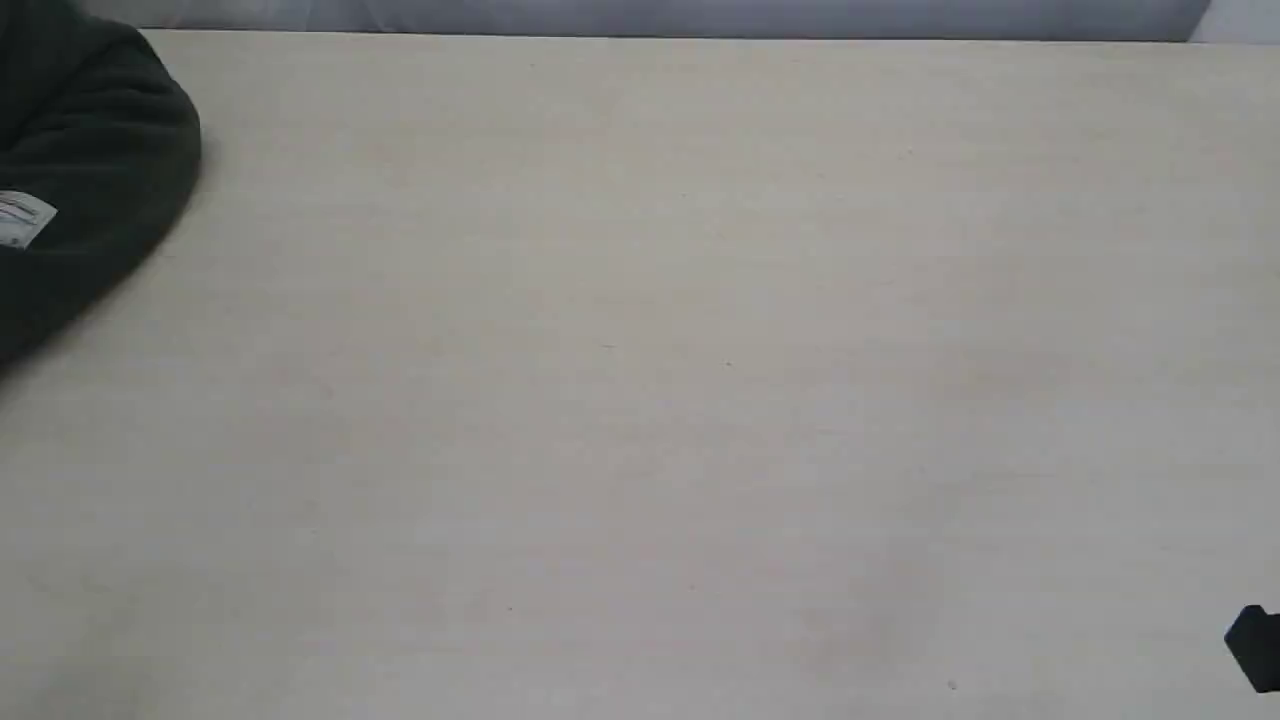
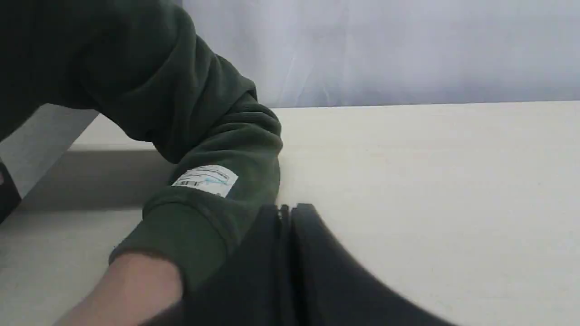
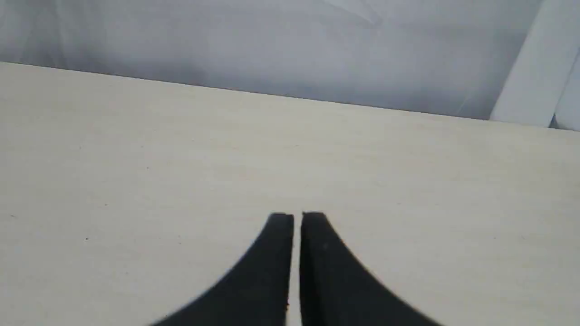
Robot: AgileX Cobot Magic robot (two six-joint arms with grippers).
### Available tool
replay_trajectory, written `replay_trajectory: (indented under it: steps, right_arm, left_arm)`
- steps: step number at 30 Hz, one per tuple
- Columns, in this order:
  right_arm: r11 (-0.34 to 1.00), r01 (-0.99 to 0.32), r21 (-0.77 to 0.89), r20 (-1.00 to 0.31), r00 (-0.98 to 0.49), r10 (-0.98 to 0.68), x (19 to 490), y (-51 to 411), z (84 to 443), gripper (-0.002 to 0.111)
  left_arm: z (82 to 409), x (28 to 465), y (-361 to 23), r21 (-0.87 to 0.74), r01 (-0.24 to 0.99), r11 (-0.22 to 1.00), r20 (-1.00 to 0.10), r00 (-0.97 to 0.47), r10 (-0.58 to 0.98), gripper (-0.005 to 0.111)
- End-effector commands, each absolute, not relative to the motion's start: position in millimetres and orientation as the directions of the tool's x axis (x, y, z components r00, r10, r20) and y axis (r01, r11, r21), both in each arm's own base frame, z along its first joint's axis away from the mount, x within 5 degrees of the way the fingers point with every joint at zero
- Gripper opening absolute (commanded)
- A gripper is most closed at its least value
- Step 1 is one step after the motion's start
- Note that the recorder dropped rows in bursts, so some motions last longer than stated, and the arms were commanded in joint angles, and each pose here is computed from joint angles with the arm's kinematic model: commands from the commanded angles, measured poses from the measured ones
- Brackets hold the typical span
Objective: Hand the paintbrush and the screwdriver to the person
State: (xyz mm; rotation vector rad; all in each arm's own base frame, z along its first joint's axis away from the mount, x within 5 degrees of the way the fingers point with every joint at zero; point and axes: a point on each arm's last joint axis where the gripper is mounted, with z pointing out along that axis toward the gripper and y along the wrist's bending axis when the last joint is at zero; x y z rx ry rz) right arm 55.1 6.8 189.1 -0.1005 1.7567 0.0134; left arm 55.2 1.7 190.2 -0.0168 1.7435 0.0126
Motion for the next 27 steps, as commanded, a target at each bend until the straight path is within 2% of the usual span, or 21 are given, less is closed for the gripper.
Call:
replay_trajectory:
  steps: [1,10,15,27]
  right_arm:
    - [0.995,-0.074,-0.062,-0.979,-0.188,-0.075,54.6,6.7,187.8,0.004]
    - [0.995,-0.068,-0.076,-0.973,-0.214,-0.089,54.2,5.7,185.4,0.004]
    - [0.999,-0.009,-0.037,-0.973,-0.226,-0.038,54.1,1.1,184.7,0.004]
    - [1.0,-0.002,-0.008,-0.972,-0.233,-0.008,54.0,1.1,184.1,0.004]
  left_arm:
    - [190.6,55.3,1.1,-0.008,-0.011,1.0,-0.987,-0.161,-0.01,0.0]
    - [190.6,55.3,1.1,-0.008,-0.011,1.0,-0.987,-0.161,-0.01,0.0]
    - [190.6,55.3,1.1,-0.008,-0.011,1.0,-0.987,-0.161,-0.01,0.0]
    - [190.7,55.3,1.2,-0.006,-0.011,1.0,-0.987,-0.16,-0.008,0.0]
